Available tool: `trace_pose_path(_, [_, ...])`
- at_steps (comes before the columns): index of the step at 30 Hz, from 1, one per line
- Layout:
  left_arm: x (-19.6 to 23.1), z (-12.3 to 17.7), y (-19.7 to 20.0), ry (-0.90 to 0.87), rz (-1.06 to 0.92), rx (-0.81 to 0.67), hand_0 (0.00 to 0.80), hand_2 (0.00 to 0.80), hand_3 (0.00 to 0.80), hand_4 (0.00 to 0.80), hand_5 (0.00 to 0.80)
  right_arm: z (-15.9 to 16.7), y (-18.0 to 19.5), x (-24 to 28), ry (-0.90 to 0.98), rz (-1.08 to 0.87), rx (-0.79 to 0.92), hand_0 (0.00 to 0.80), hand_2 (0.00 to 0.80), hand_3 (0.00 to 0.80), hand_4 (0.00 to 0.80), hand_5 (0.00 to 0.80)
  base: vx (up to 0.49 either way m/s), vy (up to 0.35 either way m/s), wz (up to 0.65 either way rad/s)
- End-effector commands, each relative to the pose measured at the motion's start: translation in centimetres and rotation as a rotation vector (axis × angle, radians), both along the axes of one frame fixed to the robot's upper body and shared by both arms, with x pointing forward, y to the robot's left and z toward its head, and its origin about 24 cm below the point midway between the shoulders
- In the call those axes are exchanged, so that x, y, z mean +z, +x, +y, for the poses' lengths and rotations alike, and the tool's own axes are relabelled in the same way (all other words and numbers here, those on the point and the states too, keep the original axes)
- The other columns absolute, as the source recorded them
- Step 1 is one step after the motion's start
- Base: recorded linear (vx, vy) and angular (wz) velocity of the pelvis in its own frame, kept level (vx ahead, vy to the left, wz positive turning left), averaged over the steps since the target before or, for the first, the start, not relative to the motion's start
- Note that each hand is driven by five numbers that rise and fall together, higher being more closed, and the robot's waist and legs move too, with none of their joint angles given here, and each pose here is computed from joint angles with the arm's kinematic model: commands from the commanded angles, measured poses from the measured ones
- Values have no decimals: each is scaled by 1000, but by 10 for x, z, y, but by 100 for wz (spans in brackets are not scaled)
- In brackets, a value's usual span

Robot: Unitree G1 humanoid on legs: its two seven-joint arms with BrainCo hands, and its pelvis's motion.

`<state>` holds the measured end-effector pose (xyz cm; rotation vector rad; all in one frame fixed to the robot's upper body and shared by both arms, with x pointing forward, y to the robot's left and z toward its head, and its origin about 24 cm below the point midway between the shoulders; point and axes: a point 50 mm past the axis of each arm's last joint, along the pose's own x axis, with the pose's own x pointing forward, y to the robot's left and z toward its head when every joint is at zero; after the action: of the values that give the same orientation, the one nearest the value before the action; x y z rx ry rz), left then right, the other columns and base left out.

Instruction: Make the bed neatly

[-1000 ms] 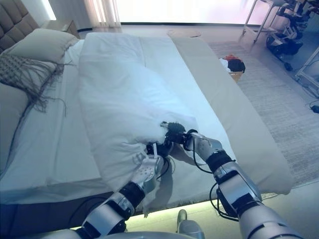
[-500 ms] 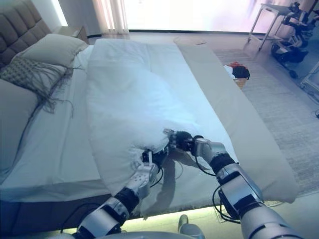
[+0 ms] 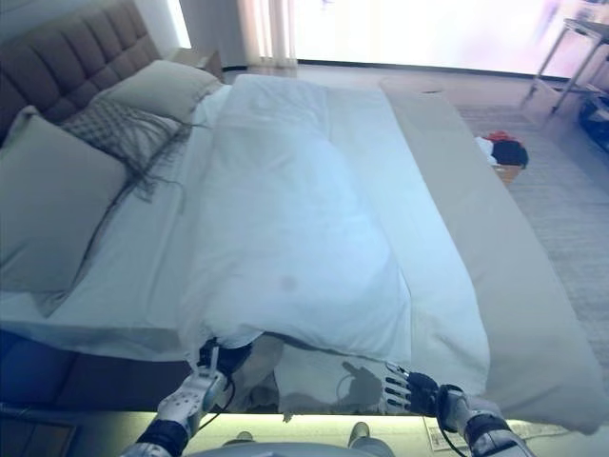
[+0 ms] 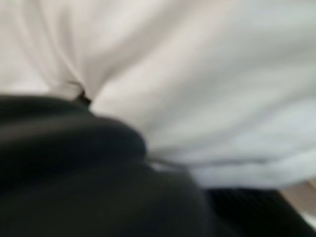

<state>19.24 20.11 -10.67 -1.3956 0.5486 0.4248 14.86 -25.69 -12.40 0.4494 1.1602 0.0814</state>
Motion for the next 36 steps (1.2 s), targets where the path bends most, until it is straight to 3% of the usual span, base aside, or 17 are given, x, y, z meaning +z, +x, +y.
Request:
trace_pose_path(1, [28, 41, 28, 103, -179, 55, 800, 800, 800, 800, 800, -8, 12, 6, -12, -55, 0, 0, 0, 0, 0, 0, 1, 33, 8])
trace_pose_path(10, [61, 111, 27, 223, -306, 271, 800, 800, 800, 800, 800, -17, -1, 1, -56, -19, -37, 0, 0, 0, 0, 0, -5, 33, 11])
trace_pose_path(17, [105, 183, 19, 382, -340, 437, 800, 800, 800, 800, 800, -23, 3, 4, -85, -38, -63, 0, 0, 0, 0, 0, -4, 56, 11])
trace_pose_path(25, [141, 268, -44, 562, -197, 693, 800, 800, 800, 800, 800, -34, -1, 5, -110, -32, -178, 0, 0, 0, 0, 0, 9, 150, 3])
trace_pose_path(32, [147, 302, -117, 585, 38, 898, 800, 800, 800, 800, 800, -43, -15, 2, -100, -50, -384, 0, 0, 0, 0, 0, -68, 289, 0])
trace_pose_path(36, [149, 306, -143, 550, 66, 984, 800, 800, 800, 800, 800, -35, -6, 3, -74, -107, -403, 0, 0, 0, 0, 0, -200, 349, 1])
